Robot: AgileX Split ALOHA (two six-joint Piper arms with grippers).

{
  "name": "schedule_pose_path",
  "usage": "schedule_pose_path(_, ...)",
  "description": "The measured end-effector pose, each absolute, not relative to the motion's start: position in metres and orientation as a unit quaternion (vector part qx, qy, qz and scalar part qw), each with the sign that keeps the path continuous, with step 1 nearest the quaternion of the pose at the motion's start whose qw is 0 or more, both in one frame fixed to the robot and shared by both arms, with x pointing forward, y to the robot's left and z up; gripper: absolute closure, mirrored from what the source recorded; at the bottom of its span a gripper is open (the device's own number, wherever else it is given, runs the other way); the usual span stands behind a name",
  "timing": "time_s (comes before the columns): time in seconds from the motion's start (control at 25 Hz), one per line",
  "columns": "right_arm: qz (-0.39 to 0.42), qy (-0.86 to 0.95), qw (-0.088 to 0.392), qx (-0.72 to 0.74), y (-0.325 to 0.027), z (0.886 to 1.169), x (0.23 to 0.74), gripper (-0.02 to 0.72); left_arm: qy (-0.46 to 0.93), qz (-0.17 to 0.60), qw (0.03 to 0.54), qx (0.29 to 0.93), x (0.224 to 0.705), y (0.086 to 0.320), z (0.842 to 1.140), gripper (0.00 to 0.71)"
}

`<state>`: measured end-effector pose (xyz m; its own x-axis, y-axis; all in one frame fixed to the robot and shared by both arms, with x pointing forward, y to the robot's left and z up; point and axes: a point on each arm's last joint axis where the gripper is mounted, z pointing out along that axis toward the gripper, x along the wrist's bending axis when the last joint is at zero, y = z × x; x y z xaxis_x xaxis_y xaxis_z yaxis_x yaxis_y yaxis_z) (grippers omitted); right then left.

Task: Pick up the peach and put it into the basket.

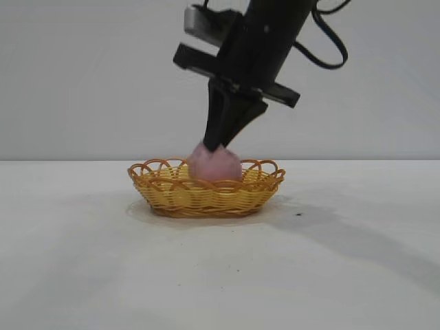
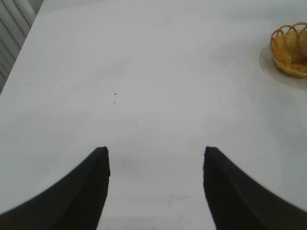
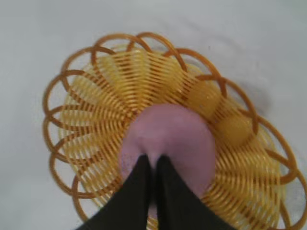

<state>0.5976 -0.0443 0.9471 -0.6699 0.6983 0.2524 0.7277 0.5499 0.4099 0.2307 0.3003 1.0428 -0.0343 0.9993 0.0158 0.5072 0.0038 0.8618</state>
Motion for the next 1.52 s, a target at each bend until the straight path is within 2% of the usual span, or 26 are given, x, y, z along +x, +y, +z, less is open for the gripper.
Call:
schedule_pose_path(0.12, -0.248, -0.879, 0.028, -0.406, -0.044, 0.947, 0.598, 0.703, 0.621, 0.362, 0.34, 0.606, 0.231, 0.3, 1.043, 0.332)
schedule_pose_path(0.16, -0.248, -0.879, 0.028, -0.406, -0.044, 0.947, 0.598, 0.647, 0.621, 0.362, 0.34, 0.606, 0.231, 0.3, 1.043, 0.332)
schedule_pose_path(0.2, -0.248, -0.879, 0.028, -0.405, -0.044, 0.947, 0.598, 0.647, 0.621, 0.362, 0.34, 0.606, 0.231, 0.3, 1.043, 0.332)
schedule_pose_path(0.24, -0.251, -0.879, 0.027, -0.404, -0.043, 0.949, 0.599, 0.598, 0.621, 0.362, 0.34, 0.606, 0.231, 0.3, 1.043, 0.332)
schedule_pose_path(0.4, -0.274, -0.877, 0.014, -0.395, -0.041, 0.972, 0.603, 0.458, 0.621, 0.362, 0.34, 0.606, 0.231, 0.3, 1.043, 0.332)
schedule_pose_path(0.6, -0.316, -0.869, -0.014, -0.381, -0.037, 1.009, 0.609, 0.459, 0.622, 0.361, 0.34, 0.605, 0.231, 0.3, 1.043, 0.332)
schedule_pose_path(0.64, -0.321, -0.868, -0.018, -0.38, -0.036, 1.013, 0.61, 0.419, 0.622, 0.361, 0.34, 0.605, 0.231, 0.3, 1.043, 0.332)
schedule_pose_path(0.68, -0.324, -0.867, -0.02, -0.378, -0.036, 1.015, 0.611, 0.437, 0.622, 0.361, 0.34, 0.605, 0.231, 0.3, 1.043, 0.332)
schedule_pose_path(0.88, -0.307, -0.865, -0.046, -0.394, -0.043, 1.016, 0.617, 0.437, 0.622, 0.361, 0.34, 0.605, 0.231, 0.3, 1.043, 0.332)
schedule_pose_path(1.0, -0.288, -0.848, -0.069, -0.439, -0.072, 1.015, 0.634, 0.437, 0.622, 0.361, 0.34, 0.605, 0.231, 0.3, 1.043, 0.332)
schedule_pose_path(1.36, -0.224, -0.762, -0.132, -0.593, -0.23, 1.011, 0.686, 0.437, 0.622, 0.361, 0.34, 0.605, 0.231, 0.3, 1.043, 0.332)
schedule_pose_path(1.52, -0.205, -0.728, -0.14, -0.639, -0.277, 1.01, 0.689, 0.437, 0.622, 0.361, 0.34, 0.605, 0.231, 0.3, 1.043, 0.332)
